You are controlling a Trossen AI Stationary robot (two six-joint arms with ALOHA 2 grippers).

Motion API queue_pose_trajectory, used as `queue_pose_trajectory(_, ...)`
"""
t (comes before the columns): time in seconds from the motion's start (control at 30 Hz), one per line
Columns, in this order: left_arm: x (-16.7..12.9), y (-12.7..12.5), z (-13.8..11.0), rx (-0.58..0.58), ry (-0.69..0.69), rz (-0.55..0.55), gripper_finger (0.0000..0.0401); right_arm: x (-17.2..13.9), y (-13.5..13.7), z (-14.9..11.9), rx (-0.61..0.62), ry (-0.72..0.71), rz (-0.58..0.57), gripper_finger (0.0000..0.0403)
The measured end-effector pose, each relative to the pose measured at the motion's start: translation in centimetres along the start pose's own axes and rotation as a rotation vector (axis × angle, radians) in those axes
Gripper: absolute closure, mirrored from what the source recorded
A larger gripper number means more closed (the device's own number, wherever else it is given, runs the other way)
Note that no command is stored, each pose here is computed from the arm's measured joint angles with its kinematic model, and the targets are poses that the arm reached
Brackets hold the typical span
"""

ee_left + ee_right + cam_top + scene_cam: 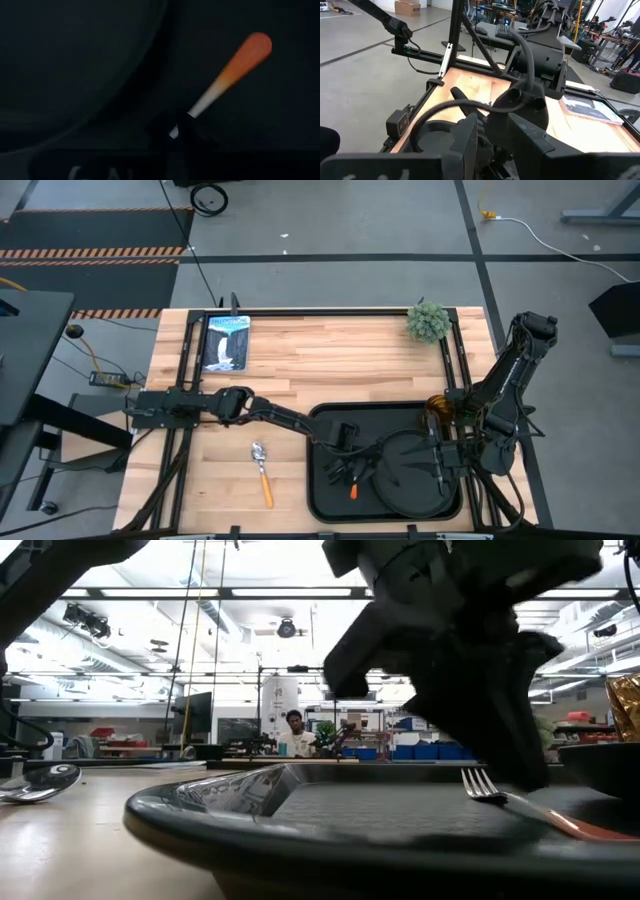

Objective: Pick and place plate/cup/fork/spoon on tray
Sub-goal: Put the orange fork on the black tray to the left of the black plate

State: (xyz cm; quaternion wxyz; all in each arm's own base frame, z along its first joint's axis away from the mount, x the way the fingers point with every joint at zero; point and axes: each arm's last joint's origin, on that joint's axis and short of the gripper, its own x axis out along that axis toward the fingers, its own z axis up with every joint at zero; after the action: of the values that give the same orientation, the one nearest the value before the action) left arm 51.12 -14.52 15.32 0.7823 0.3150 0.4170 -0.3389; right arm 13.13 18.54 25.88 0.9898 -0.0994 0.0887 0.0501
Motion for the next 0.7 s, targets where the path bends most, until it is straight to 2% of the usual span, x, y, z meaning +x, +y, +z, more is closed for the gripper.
queue_pose_trajectory(0.17,-2.3,1.0,1.8,0.012,-0.056,0.049,0.0355,0.0,0.0,0.0,0.000,0.000,0.000,0.0289)
queue_pose_trajectory(0.27,-2.7,1.1,1.9,0.018,-0.033,0.060,0.0343,0.0,0.0,0.0,0.000,0.000,0.000,0.0289)
queue_pose_trajectory(0.57,-1.5,0.3,0.7,0.152,0.054,0.000,0.0236,0.0,0.0,0.0,0.009,0.000,0.000,0.0289)
queue_pose_trajectory(0.7,-1.4,0.1,1.0,0.213,0.047,0.000,0.0215,0.0,0.0,0.0,0.006,0.000,0.000,0.0289)
